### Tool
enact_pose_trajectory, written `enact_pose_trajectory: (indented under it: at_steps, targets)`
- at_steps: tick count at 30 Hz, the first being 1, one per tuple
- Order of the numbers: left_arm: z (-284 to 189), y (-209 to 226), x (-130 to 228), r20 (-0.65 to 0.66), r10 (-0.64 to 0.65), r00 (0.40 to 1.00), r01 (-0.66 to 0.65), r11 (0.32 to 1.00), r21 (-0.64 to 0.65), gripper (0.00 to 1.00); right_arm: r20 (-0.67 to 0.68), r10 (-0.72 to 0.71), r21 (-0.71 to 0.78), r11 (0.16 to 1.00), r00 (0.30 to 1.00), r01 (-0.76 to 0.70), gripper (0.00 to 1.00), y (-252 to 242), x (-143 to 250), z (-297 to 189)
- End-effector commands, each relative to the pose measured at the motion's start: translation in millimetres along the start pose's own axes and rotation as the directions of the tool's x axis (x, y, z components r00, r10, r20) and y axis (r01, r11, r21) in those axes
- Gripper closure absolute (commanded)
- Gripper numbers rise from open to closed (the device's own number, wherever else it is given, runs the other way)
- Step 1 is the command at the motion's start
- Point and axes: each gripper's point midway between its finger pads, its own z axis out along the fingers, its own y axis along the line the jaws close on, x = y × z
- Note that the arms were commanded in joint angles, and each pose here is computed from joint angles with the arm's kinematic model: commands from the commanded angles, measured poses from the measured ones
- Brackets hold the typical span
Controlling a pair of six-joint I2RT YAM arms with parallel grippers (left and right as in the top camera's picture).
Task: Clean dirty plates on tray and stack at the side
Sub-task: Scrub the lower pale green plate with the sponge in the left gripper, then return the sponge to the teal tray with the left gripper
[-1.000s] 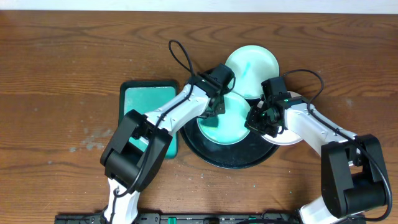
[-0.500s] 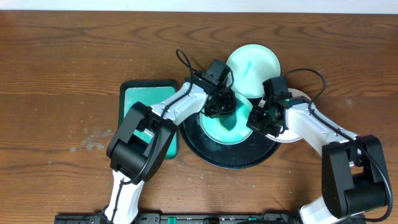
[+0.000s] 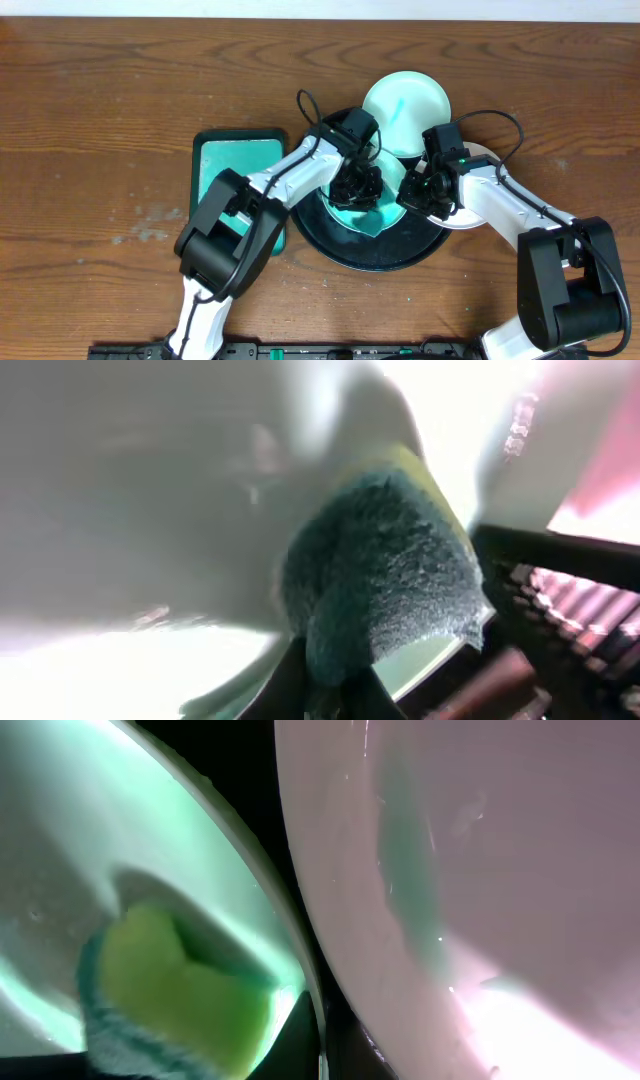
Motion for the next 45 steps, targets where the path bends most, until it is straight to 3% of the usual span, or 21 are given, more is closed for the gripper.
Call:
enact_pose_trajectory:
  at_steps: [1, 5, 13, 15, 18, 22, 24, 28, 32, 36, 40, 41, 45]
  targets:
    - [-26.6, 86.6, -18.2, 0.223, -0.125, 0.967, 0.201, 0.912, -0.358, 0.93, 0.006, -0.02, 0.044, 0.999, 1.0, 0.02, 0.99, -8.5, -0.4, 5.7]
    - [-65.8, 95.4, -33.5, 0.358, -0.084, 0.93, 0.236, 0.882, -0.408, 0.93, 0.006, -0.023, 0.044, 0.999, 1.0, 0.023, 0.99, -8.5, -0.5, 5.7]
    - [-159.8, 69.4, -24.3, 0.46, -0.074, 0.885, 0.204, 0.949, -0.239, 0.93, 0.003, -0.08, 0.045, 0.996, 0.997, 0.08, 0.99, -8.7, -0.3, 5.7]
    - [-201.5, 92.8, -20.7, 0.53, -0.055, 0.846, 0.24, 0.927, -0.287, 0.93, 0.006, -0.143, 0.042, 0.989, 0.99, 0.143, 0.99, -7.7, -1.6, 5.7]
    - [-244.2, 157.3, -10.6, 0.606, -0.115, 0.787, 0.426, 0.812, -0.4, 0.93, 0.017, -0.249, 0.036, 0.968, 0.968, 0.248, 0.99, -5.1, -5.0, 5.7]
    - [-221.5, 214.3, -3.5, 0.55, -0.239, 0.8, 0.502, 0.769, -0.396, 0.93, 0.061, -0.335, 0.022, 0.942, 0.94, 0.334, 0.96, 2.4, -14.8, 5.4]
    - [-195.2, 225.4, -5.2, 0.505, -0.279, 0.817, 0.489, 0.8, -0.349, 0.92, 0.069, -0.338, -0.004, 0.941, 0.939, 0.339, 0.98, 7.9, -15.5, 5.3]
    - [-178.1, 228.2, -3.0, 0.45, -0.322, 0.833, 0.479, 0.826, -0.296, 0.71, 0.034, -0.328, -0.064, 0.942, 0.944, 0.329, 0.99, 16.3, -5.0, 3.8]
    - [-203.6, 211.2, -4.3, 0.493, -0.305, 0.815, 0.465, 0.852, -0.241, 0.53, 0.095, -0.372, -0.011, 0.927, 0.923, 0.374, 0.99, 25.9, -9.6, -17.9]
    - [-245.3, 186.9, -0.8, 0.585, -0.253, 0.77, 0.431, 0.883, -0.187, 0.36, 0.248, -0.491, 0.074, 0.869, 0.835, 0.489, 0.99, 54.2, -21.5, -56.5]
    - [-303.6, 153.4, 17.9, 0.73, -0.171, 0.662, 0.354, 0.93, -0.103, 0.32, 0.47, -0.629, 0.13, 0.743, 0.619, 0.657, 0.99, 122.6, -22.9, -107.3]
    - [-324.8, 141.3, 29.0, 0.779, -0.144, 0.61, 0.318, 0.945, -0.075, 0.31, 0.54, -0.651, 0.123, 0.688, 0.533, 0.715, 0.99, 152.1, -16.6, -119.0]
    - [-360.5, 122.6, 55.0, 0.857, -0.1, 0.505, 0.255, 0.966, -0.037, 0.27, 0.679, -0.649, 0.141, 0.574, 0.343, 0.807, 0.99, 213.6, 1.3, -138.4]
